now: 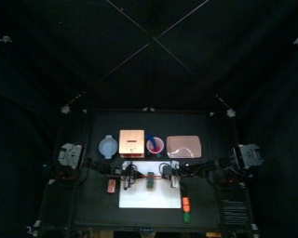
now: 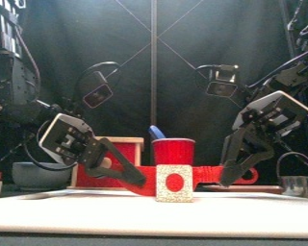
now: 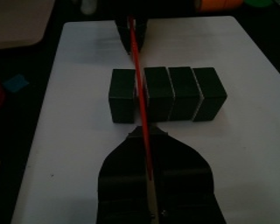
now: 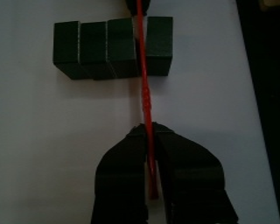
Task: Cut the sushi into 4 pieces with the knife
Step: Cut the sushi into 4 pieces
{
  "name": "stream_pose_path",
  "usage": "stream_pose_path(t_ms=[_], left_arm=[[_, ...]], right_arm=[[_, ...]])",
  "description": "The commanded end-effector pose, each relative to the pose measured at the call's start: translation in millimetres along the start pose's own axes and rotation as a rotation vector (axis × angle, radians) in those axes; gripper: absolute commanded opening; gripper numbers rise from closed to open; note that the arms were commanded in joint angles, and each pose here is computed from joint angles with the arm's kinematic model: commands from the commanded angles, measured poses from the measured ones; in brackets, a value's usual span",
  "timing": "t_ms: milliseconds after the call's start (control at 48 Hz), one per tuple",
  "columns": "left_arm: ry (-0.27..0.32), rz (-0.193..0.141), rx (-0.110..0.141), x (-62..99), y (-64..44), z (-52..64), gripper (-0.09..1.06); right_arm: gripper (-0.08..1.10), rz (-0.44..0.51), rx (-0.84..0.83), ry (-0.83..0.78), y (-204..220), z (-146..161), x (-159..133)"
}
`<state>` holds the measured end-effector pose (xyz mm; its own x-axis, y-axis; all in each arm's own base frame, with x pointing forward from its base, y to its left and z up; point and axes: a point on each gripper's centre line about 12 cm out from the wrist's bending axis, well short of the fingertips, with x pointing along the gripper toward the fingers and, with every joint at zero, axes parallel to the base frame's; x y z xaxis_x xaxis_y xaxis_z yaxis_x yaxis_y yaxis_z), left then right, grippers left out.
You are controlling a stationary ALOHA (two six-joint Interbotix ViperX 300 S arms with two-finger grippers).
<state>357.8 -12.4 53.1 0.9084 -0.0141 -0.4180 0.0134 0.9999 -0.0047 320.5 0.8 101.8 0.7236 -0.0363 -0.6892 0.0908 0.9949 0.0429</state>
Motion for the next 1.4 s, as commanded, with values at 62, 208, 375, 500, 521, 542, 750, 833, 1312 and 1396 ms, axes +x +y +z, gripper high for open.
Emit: stream_pose_path(t_ms=[62, 208, 375, 500, 521, 542, 750, 833, 1312, 1396], left_arm=[[-0.034, 0.02, 0.0, 2.9, 10.0, 15.8, 0.23], [-0.068, 0.011, 0.016, -3.8, 12.3, 28.7, 0.23], [-0.162, -0.049, 0.057, -16.3, -4.7, 60.9, 0.23], [-0.224, -0.114, 0.105, -26.8, -22.8, 80.8, 0.23], [-0.23, -0.123, 0.112, -28.0, -25.6, 82.7, 0.23], [-0.233, -0.128, 0.115, -28.6, -27.0, 83.6, 0.23], [-0.205, -0.165, 0.139, -26.2, -37.2, 75.3, 0.23], [-0.19, -0.164, 0.138, -23.9, -37.0, 71.2, 0.23], [-0.108, -0.167, 0.123, -9.4, -39.7, 43.5, 0.23], [-0.103, -0.172, 0.123, -8.7, -42.7, 41.8, 0.23]], right_arm=[[0.03, -0.02, 0.016, -0.061, -12.0, 24.7, -5.1], [0.03, -0.008, 0.007, -0.11, -9.3, 41.1, -17.4], [0.03, 0.026, -0.011, -0.175, 4.0, 59.0, -31.7], [0.03, 0.058, -0.028, -0.213, 16.0, 65.9, -43.3], [0.03, 0.062, -0.03, -0.219, 17.6, 66.9, -45.0], [0.03, 0.065, -0.032, -0.22, 18.6, 66.8, -45.9], [0.03, 0.094, -0.048, -0.22, 30.5, 64.8, -47.9], [0.03, 0.093, -0.051, -0.209, 30.4, 62.6, -45.0], [0.03, 0.086, -0.026, -0.123, 32.1, 44.8, -22.6], [0.03, 0.089, -0.029, -0.112, 34.6, 42.3, -19.1]])
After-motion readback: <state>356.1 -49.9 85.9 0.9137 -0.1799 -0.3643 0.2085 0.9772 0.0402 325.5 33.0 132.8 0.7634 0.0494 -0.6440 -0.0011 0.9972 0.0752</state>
